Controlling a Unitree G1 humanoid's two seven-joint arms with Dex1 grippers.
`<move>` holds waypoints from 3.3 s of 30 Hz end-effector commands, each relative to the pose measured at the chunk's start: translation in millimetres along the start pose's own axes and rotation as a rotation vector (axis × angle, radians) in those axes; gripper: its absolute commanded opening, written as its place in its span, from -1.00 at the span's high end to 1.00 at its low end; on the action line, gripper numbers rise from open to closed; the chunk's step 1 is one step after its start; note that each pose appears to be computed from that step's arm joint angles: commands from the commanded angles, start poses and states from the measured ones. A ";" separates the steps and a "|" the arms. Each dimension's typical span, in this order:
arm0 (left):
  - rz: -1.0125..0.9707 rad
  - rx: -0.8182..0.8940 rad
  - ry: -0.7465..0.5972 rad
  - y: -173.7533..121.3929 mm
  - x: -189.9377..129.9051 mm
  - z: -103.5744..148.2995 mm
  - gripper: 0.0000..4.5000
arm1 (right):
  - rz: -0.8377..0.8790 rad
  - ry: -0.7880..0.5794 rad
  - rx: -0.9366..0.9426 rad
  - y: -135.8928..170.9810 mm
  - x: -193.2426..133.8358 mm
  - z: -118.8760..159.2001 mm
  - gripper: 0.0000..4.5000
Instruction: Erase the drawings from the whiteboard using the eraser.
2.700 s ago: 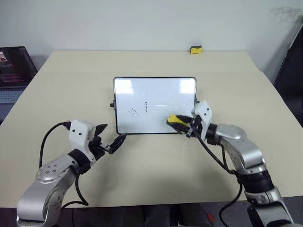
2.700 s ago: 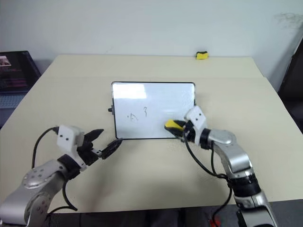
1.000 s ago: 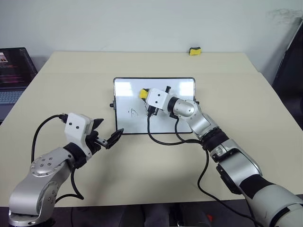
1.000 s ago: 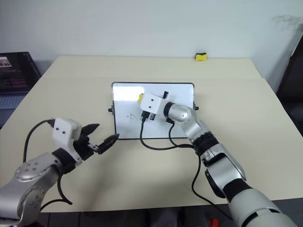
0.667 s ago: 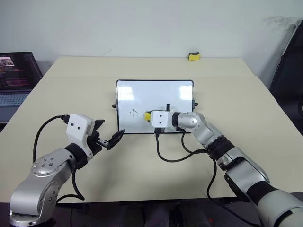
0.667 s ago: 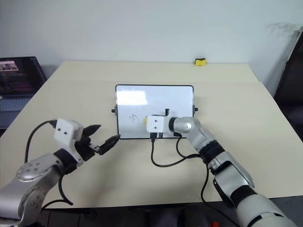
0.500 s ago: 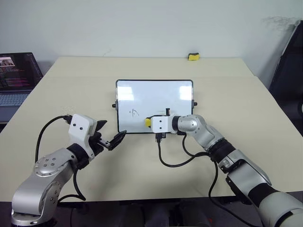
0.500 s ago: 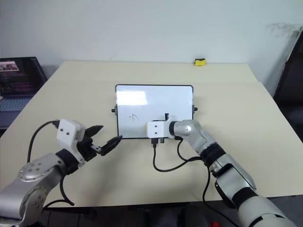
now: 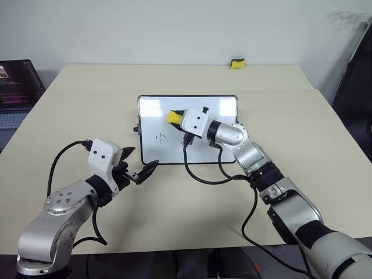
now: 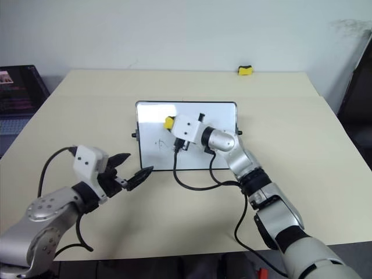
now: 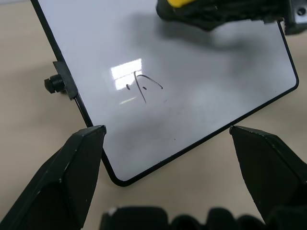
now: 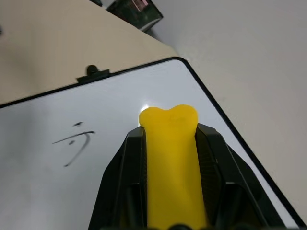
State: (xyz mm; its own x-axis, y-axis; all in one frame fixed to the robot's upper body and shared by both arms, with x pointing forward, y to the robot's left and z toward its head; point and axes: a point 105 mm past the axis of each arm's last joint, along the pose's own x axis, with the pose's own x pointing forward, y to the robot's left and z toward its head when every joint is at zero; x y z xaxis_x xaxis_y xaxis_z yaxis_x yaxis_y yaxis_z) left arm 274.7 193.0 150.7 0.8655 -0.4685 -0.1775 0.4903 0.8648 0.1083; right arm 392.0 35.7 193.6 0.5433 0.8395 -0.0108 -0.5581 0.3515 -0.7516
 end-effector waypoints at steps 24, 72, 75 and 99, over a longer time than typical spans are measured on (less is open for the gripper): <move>0.024 0.006 -0.026 1.6 -5.3 4.2 -1.00 | -0.028 -0.070 0.222 -3.2 -15.8 5.3 0.54; 0.154 -0.018 0.046 29.6 -16.8 -10.3 -1.00 | -0.104 -0.141 0.102 -14.9 27.0 47.5 0.55; 0.147 -0.018 0.046 26.6 -16.5 -11.1 -1.00 | -0.114 -0.111 0.119 -11.7 37.4 42.9 0.55; 0.137 -0.018 0.037 22.8 -15.1 -9.7 -1.00 | 0.364 0.176 -0.110 98.7 11.0 -51.9 0.55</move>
State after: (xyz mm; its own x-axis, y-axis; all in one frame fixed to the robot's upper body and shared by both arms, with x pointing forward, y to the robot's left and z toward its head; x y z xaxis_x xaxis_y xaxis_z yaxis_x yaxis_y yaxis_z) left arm 272.0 224.9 135.2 0.9129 -0.3327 -0.2366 0.3600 0.9293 0.0821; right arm 366.2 78.4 97.8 0.3872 0.8533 -0.3491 -0.6454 -0.0195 -0.7636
